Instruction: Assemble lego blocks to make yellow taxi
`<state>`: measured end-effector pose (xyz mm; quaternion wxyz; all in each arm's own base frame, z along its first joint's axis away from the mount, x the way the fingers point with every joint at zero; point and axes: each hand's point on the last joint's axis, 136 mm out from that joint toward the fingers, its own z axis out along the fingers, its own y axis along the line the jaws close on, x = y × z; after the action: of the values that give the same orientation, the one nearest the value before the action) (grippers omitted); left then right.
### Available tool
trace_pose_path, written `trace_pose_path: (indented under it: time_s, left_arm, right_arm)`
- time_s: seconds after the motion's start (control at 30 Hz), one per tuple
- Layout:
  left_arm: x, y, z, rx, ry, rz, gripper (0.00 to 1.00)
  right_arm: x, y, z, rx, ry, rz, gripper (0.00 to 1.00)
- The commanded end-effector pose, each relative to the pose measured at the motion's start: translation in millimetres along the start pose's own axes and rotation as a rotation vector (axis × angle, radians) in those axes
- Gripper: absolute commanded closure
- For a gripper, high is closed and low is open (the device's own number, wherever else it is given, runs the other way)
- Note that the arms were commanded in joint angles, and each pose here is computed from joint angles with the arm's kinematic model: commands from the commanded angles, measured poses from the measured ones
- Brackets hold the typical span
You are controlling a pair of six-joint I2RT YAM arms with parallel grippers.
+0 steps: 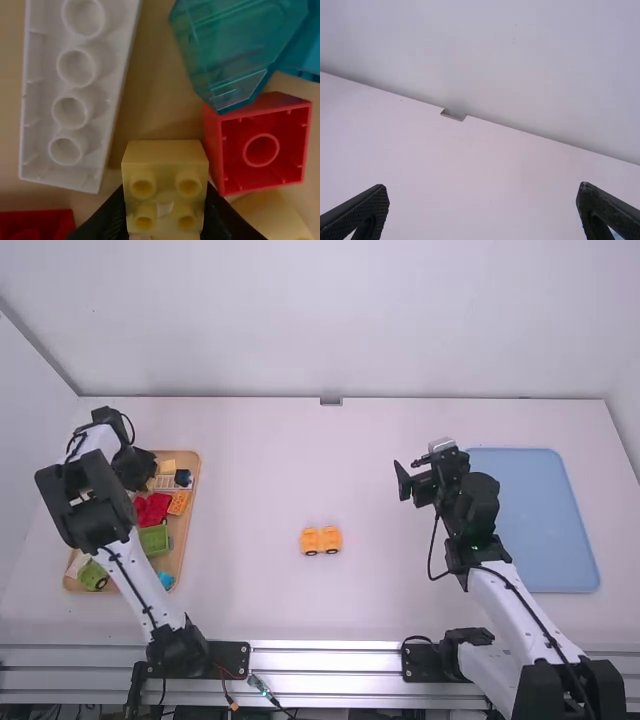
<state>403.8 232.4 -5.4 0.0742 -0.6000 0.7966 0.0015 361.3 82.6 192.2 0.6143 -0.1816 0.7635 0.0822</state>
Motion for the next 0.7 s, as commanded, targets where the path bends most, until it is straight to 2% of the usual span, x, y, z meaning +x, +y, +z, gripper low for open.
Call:
trace_pose_path:
  time_s: [0.0, 0.17, 0.37, 0.43, 0.47, 0.5, 0.53, 0.6, 0.67]
  left_arm:
    - [3.5, -5.4, -23.8, 0.022, -0.016, 0.019, 0.68]
    - [13.3, -7.5, -56.8, -0.012, -0.066, 0.084, 0.77]
    - [32.1, -22.4, -100.8, -0.063, -0.190, 0.252, 0.76]
    - [50.6, -42.6, -115.2, -0.039, -0.211, 0.480, 0.79]
    - [58.8, -49.7, -119.2, -0.032, -0.216, 0.559, 0.88]
    - [61.9, -52.1, -120.5, -0.030, -0.218, 0.586, 0.90]
    - [72.4, -59.1, -124.4, -0.027, -0.221, 0.674, 0.96]
    - [104.3, -76.6, -128.9, -0.022, -0.213, 0.953, 0.98]
    - [118.1, -82.9, -129.7, -0.020, -0.207, 1.082, 0.98]
  right_arm:
    - [-15.9, -2.2, 2.1, 0.001, -0.033, -0.009, 0.01]
    - [-15.5, -2.1, 2.1, 0.001, -0.031, -0.008, 0.01]
    - [-14.2, -2.0, 2.2, 0.000, -0.026, -0.007, 0.01]
    - [-14.2, -1.9, 2.2, 0.000, -0.026, -0.007, 0.01]
    - [-14.1, -1.9, 2.2, 0.000, -0.025, -0.007, 0.01]
    - [-14.1, -2.0, 2.2, 0.001, -0.025, -0.007, 0.01]
    - [-14.1, -1.8, 2.2, 0.000, -0.025, -0.007, 0.01]
    - [-13.6, -1.7, 2.3, -0.001, -0.024, -0.006, 0.01]
    - [-13.4, -1.9, 2.2, 0.000, -0.023, -0.006, 0.01]
